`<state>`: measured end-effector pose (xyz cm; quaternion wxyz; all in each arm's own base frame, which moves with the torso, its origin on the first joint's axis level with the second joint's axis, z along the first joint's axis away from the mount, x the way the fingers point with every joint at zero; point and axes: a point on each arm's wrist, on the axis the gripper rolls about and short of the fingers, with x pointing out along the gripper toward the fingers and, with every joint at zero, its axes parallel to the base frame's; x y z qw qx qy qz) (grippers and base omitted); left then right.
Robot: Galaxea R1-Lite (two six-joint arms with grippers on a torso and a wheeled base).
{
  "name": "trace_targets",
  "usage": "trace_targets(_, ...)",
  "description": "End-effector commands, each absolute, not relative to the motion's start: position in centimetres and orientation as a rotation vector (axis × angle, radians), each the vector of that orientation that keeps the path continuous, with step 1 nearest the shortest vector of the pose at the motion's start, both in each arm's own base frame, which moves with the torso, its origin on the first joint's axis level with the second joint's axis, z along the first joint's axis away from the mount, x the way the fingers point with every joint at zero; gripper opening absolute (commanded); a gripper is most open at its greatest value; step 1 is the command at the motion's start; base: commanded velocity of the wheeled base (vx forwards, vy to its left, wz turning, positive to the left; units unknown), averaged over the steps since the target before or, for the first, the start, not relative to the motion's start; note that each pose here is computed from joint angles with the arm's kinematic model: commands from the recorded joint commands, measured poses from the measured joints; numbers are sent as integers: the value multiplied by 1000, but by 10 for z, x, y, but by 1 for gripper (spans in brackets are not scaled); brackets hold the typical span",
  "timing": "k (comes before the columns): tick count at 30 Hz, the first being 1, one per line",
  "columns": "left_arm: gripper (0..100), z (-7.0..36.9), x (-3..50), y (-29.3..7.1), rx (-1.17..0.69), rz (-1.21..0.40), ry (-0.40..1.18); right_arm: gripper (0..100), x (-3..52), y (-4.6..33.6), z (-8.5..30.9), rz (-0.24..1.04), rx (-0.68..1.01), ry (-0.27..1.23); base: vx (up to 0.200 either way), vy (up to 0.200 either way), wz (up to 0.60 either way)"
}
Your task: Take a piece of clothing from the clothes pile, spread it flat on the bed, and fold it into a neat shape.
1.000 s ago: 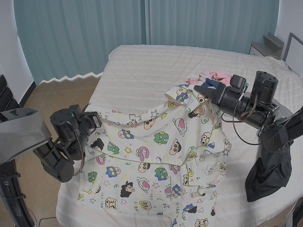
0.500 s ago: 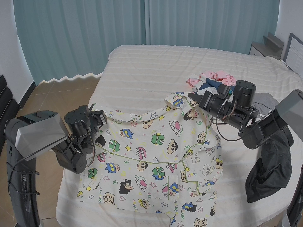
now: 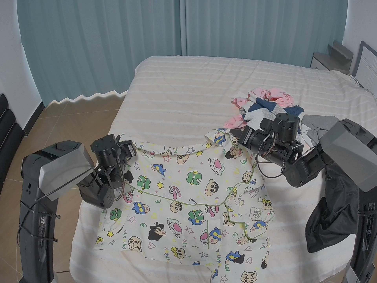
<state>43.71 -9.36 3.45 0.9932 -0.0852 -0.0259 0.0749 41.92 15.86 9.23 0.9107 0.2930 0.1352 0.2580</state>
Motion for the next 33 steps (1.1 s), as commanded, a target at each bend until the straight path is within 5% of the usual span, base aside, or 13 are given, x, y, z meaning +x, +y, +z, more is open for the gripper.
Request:
trace_targets(1,100,25,451,-93,-201,159,-48,100,429,154,86,510,609,280,0,0,0)
trace_targets(21,100,28,458,-33,-193,289,-57,100,410,94,119,357,673,222,0,0,0)
trace_targets(29,100,73,392,-16,-355,303,-13,100,305,23,177,236,676,230,0,0,0)
trace_targets(33,100,88,321,-30,-448,165,100,100,229,8,211,213,674,225,0,0,0)
